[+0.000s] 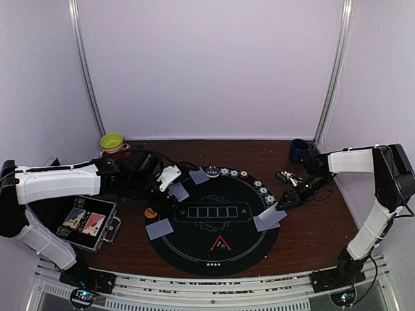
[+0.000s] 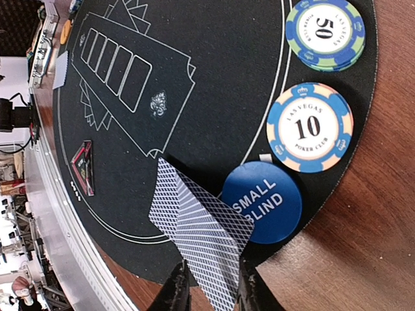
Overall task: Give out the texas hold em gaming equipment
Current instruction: Distribute the poker card in the small blind area, then adjust the poker card in the small blind area.
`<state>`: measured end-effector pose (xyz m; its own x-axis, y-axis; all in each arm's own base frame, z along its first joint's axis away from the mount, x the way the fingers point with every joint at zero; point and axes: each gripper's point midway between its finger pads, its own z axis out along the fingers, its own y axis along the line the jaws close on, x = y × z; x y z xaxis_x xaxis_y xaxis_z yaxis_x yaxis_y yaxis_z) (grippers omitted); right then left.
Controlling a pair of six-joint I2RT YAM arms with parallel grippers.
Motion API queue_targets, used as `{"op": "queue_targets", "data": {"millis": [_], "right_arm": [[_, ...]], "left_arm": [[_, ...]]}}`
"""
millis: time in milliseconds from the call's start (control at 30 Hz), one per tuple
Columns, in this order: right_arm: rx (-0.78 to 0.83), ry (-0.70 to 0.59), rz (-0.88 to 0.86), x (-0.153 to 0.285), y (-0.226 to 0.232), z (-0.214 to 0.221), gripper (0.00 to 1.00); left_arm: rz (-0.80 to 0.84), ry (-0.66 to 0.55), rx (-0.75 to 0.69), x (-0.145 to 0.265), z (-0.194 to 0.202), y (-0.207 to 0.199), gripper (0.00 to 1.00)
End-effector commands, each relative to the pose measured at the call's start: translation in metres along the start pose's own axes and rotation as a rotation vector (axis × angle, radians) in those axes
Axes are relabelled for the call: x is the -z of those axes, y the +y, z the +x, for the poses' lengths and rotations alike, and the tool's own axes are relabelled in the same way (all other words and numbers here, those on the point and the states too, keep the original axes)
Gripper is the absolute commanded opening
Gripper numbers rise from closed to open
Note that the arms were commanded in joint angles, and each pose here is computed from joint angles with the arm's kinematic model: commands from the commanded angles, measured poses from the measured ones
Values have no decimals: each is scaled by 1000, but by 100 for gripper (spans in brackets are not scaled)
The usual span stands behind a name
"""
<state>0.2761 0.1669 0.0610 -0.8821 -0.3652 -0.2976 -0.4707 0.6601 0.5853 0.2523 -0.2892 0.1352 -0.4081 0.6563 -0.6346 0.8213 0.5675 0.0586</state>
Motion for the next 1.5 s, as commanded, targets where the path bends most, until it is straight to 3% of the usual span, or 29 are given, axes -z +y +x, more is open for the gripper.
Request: {"op": "queue_targets", "data": {"millis": [0,333,733,1100,1467], "right_arm": [[39,45,57,1,-4,4,27],[75,134,102,-15,-4,20,34],[71,130,163,-16,-12,18,38],[248,80,203,-8,18,-19,57],[297,76,177,-35,34,-42,63]], "left_arm": [[-16,-66,-13,8,-18,4,64],[-13,-66,-14,7,-18,3,64],[-7,-72,-16,10,-19,2,64],[-5,-73,-16,10,-19,2,64],[-5,-81,-15,12,-21,1,64]]}}
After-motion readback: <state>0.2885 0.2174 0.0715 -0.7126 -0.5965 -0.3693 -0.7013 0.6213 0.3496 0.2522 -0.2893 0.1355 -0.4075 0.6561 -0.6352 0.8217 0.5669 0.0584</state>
